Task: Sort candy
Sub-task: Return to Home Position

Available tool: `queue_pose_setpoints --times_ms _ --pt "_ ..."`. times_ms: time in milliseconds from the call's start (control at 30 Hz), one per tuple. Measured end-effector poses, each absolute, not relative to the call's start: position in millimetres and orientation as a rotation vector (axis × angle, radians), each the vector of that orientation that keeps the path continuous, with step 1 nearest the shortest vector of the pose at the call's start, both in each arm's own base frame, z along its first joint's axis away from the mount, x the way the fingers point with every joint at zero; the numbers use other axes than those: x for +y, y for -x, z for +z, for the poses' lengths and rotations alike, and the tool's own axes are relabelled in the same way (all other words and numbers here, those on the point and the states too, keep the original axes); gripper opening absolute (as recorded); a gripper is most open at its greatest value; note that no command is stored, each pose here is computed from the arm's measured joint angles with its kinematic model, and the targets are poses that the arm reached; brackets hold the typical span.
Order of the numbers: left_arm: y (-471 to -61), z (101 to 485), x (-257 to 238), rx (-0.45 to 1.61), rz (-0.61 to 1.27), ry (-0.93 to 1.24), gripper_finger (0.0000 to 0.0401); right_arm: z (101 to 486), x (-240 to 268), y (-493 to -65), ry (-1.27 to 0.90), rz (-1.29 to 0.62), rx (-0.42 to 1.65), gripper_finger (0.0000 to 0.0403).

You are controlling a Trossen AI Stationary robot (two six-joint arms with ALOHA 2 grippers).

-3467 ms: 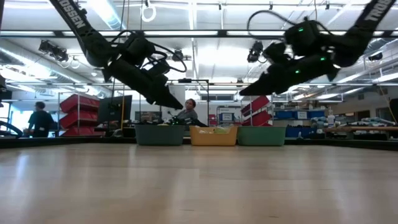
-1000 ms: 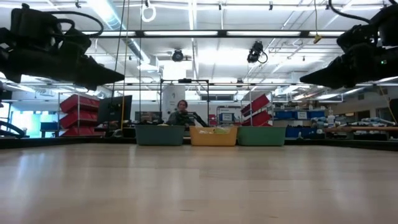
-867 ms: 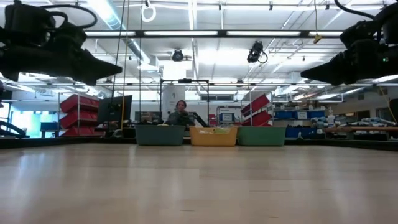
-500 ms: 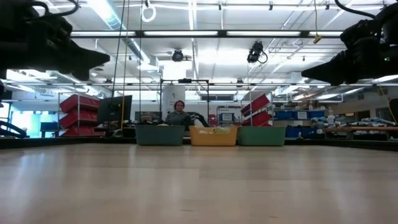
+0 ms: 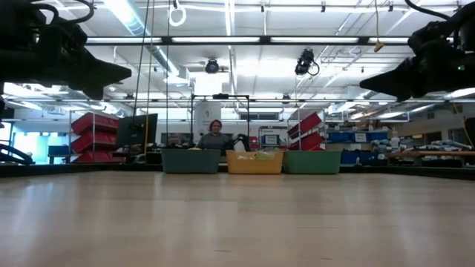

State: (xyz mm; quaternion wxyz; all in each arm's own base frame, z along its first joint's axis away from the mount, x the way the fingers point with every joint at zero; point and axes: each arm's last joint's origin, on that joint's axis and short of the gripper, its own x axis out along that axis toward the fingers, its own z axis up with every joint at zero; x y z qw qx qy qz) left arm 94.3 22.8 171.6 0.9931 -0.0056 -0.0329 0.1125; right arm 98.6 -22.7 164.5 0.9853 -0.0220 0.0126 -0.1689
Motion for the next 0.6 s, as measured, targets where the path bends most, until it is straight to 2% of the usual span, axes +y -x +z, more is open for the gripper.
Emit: queue_pose_setpoints --times_ms 600 --pt "-94.9 167.1 22.8 -0.021 0.222 0.029 0.0004 164.6 -24.0 -98.6 0.048 -0.387 0.027 0.0000"
